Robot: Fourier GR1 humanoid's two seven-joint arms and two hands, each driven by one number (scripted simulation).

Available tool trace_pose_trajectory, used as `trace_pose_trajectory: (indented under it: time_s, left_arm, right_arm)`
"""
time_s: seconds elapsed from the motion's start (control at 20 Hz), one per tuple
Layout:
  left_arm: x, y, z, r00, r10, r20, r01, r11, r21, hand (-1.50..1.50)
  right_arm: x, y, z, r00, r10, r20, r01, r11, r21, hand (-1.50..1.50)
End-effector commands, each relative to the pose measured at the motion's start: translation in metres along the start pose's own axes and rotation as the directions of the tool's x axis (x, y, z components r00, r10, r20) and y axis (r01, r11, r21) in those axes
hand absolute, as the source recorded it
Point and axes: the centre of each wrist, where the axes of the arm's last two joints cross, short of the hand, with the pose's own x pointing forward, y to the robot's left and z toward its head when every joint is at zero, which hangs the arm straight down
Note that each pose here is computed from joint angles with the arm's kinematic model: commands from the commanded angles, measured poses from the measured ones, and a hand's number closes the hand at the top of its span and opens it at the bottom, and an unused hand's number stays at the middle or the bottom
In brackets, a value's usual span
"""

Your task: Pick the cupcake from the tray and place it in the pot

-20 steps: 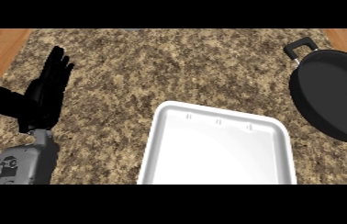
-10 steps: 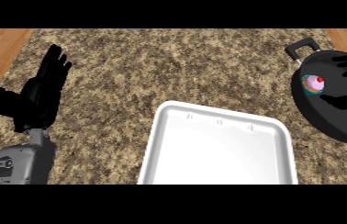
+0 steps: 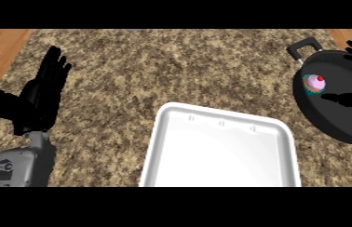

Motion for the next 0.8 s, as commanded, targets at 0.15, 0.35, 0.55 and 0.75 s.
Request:
trace_pose_trajectory:
  time_s: [0.15,0.35,0.55,0.75]
  left_arm:
    - [-0.005,0.008,-0.004,1.000,0.018,0.002,-0.018,1.000,-0.003,0.00]
    - [-0.005,-0.004,0.002,1.000,0.004,0.004,-0.004,1.000,-0.009,0.00]
    - [0.002,-0.011,-0.006,1.000,0.013,0.002,-0.013,1.000,-0.012,0.00]
    - [0.001,-0.007,-0.005,1.000,0.006,0.010,-0.005,1.000,-0.009,0.00]
  right_arm:
    - [0.000,-0.069,0.022,0.972,-0.232,0.022,0.233,0.968,-0.091,-1.50]
    - [0.003,-0.100,0.037,0.967,-0.255,0.008,0.254,0.961,-0.111,-1.50]
    - [-0.004,-0.120,0.064,0.966,-0.258,0.016,0.259,0.962,-0.092,-1.50]
    - [0.003,-0.150,0.085,0.966,-0.257,0.008,0.257,0.963,-0.080,-1.50]
